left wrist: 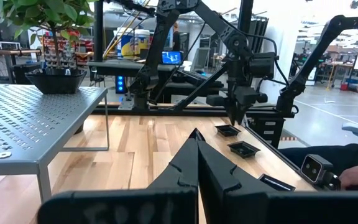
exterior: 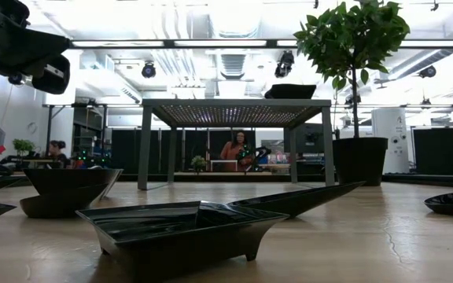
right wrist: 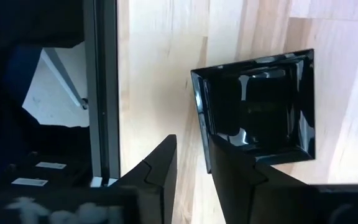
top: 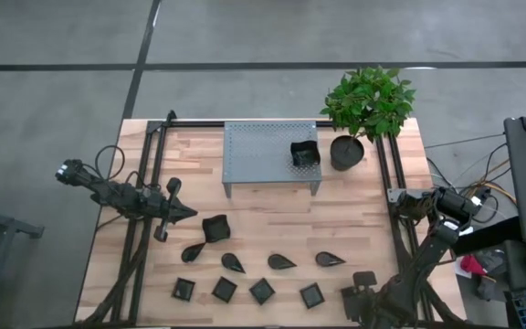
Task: Pick & Place Mini shaped plates
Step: Put the black square plate on the shelf
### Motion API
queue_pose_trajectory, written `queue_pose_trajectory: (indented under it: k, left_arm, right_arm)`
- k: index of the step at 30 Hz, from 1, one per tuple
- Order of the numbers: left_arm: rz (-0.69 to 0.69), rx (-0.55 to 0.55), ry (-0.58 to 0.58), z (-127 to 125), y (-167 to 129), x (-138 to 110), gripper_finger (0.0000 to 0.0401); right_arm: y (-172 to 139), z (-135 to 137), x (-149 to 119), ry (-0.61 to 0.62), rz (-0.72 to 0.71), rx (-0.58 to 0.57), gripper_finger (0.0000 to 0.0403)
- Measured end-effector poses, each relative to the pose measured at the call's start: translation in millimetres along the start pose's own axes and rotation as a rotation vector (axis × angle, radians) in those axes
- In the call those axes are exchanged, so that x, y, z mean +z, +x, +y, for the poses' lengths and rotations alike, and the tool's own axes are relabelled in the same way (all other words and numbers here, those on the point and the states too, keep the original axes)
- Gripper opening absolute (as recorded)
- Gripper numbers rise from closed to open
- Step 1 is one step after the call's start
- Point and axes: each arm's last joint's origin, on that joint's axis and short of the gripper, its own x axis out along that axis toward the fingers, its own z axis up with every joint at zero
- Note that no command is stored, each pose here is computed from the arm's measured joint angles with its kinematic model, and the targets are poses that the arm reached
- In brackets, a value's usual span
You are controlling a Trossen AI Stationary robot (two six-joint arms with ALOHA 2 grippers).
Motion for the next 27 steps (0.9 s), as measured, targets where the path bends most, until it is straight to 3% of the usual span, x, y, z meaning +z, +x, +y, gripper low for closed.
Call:
queue_pose_trajectory:
  k: [27]
  left_arm:
    - [0.000,0.000,0.000,0,0,0,0.0000]
  right_arm:
    - [11,-6,-2,-0.017,-0.051,-0.017,0.0091]
